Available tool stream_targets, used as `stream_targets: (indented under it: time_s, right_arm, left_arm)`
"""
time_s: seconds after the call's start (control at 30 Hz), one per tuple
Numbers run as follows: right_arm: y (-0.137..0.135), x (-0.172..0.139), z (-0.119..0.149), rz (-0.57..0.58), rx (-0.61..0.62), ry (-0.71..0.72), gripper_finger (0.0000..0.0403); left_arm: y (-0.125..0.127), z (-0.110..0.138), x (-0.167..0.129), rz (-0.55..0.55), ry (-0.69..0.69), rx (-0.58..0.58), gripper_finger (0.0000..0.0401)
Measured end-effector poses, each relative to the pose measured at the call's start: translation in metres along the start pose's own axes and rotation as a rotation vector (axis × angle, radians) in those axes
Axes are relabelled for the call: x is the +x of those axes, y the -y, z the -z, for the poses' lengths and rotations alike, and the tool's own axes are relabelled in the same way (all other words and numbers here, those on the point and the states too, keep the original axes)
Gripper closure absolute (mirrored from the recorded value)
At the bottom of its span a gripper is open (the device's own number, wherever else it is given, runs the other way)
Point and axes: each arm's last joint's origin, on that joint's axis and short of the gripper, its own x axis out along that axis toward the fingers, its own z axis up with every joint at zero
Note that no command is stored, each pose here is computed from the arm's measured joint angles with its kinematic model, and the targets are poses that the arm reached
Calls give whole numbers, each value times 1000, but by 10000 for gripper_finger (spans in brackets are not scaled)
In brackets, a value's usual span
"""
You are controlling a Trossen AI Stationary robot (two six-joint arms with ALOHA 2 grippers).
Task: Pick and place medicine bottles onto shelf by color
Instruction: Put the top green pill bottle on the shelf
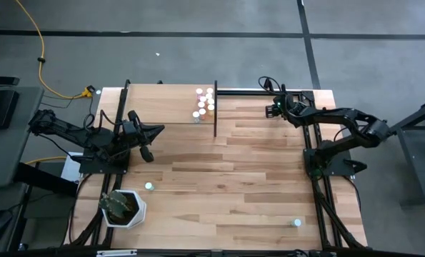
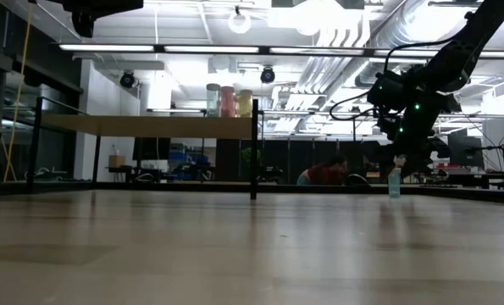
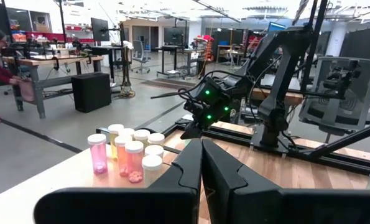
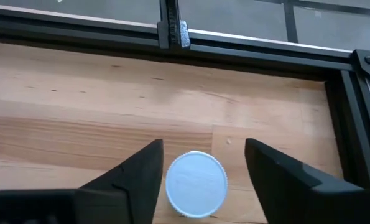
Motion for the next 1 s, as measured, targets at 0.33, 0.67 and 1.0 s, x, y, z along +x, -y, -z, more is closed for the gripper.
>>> stream_targets:
  time_s: [0.33, 0.67, 1.0]
  right_arm:
    - [0, 0, 0, -2, -2, 3, 266]
    - [-2, -1, -2, -46, -34, -13, 307]
    - [-35, -38, -37, -220, -136, 65, 305]
  left_arm:
    - [0, 0, 0, 1, 0, 0, 401]
    - [0, 0, 0, 1, 0, 0, 401]
    - [0, 0, 0, 1, 0, 0, 401]
